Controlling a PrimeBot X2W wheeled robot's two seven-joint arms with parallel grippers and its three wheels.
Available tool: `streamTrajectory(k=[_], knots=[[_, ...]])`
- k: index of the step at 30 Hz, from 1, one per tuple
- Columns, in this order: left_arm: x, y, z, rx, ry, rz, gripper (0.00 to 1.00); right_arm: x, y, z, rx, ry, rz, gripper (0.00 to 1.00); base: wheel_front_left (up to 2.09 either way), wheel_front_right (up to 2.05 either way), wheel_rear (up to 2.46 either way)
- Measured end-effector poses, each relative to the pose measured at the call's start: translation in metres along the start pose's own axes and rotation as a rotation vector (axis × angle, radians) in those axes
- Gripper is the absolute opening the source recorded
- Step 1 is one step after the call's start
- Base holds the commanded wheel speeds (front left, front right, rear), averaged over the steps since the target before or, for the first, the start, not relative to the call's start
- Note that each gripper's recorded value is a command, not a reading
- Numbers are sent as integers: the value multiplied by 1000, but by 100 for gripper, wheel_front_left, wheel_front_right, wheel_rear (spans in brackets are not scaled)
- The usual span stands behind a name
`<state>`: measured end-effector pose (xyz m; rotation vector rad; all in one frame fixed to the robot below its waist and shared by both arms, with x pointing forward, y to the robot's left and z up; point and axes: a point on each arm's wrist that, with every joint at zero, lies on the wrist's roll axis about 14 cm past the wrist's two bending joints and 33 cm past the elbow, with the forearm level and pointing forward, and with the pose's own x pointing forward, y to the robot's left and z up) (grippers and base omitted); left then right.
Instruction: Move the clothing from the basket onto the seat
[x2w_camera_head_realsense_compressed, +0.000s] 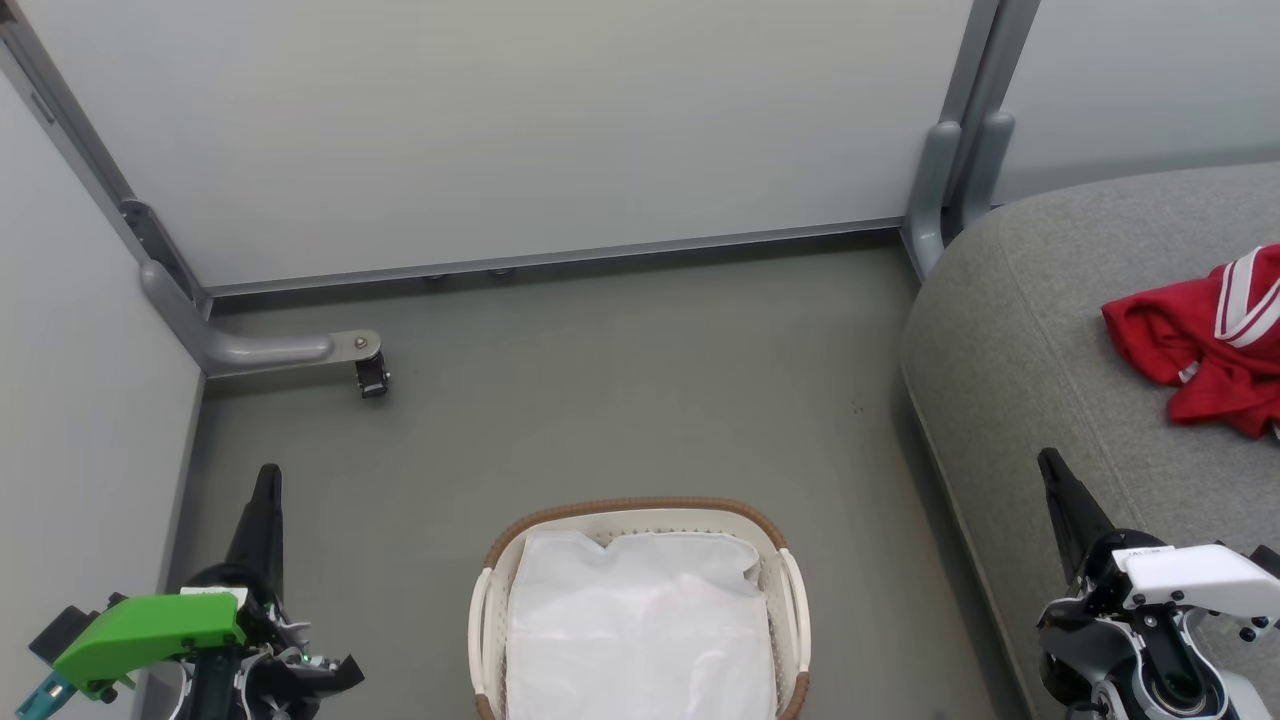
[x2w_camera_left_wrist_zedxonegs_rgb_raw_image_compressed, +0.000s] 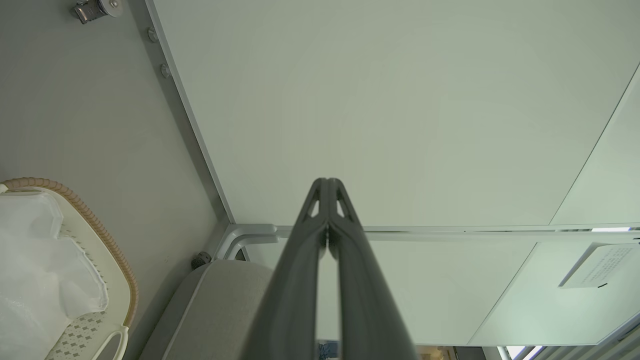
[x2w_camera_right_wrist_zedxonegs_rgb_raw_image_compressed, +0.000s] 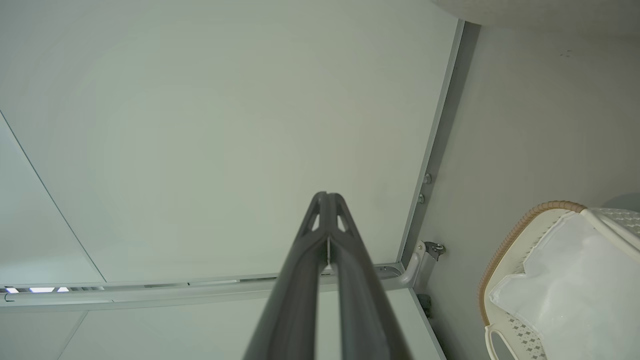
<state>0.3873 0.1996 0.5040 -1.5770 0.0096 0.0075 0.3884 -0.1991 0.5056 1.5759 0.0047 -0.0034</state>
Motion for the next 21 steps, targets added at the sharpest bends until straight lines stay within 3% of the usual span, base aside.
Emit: streamTrajectory(k=[21], knots=[[0,0,0,0,-1,-1,0,0,0,0,0,0,0,0,0,0,0]])
